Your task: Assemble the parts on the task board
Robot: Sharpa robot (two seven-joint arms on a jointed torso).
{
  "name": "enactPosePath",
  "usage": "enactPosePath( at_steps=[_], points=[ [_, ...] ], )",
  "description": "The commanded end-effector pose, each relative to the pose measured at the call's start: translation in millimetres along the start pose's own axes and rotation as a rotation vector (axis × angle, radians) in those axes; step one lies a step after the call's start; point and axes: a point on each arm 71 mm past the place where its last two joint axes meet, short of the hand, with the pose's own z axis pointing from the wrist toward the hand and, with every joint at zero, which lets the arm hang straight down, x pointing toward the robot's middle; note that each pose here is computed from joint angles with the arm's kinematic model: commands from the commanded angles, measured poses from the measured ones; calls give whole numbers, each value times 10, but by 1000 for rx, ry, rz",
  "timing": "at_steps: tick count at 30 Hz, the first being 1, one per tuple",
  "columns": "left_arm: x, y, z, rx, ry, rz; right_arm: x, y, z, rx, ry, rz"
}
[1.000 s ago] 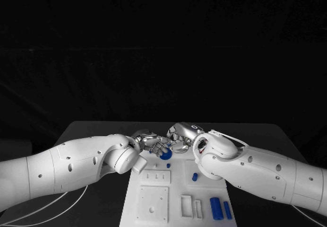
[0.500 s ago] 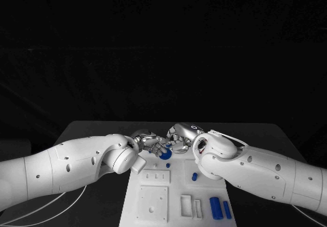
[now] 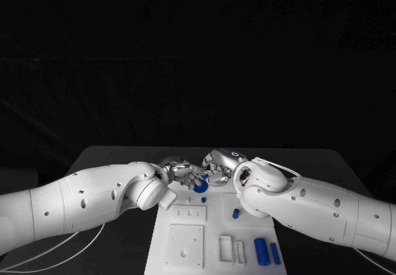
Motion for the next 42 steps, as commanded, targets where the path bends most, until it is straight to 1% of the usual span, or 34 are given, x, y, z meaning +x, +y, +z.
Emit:
enactPosePath(
  at_steps=[1,9,16,23,26,29,33,37,42],
  points=[
    [-1,-27,3,12,-5,28,20,23,-4,-13,18,-6],
    [-21,-21,4,10,-17,49,14,-14,3,-3,10,1],
    [-40,-16,6,7,-29,56,7,-25,-5,-7,5,11],
    [-41,-3,2,0,-11,82,-43,-144,-32,-7,-34,58],
    [-63,12,0,-5,-6,104,-78,-230,-60,-7,-57,74],
    [-105,37,-10,-15,-6,139,-128,-370,-106,3,-87,98],
    [-131,57,-15,-22,1,184,-179,-543,-162,25,-113,109],
    [-161,68,-35,-16,-7,280,-250,-772,-244,55,-149,126],
    [-194,92,-75,-33,-32,388,-331,-1012,-346,92,-185,152]
  ],
)
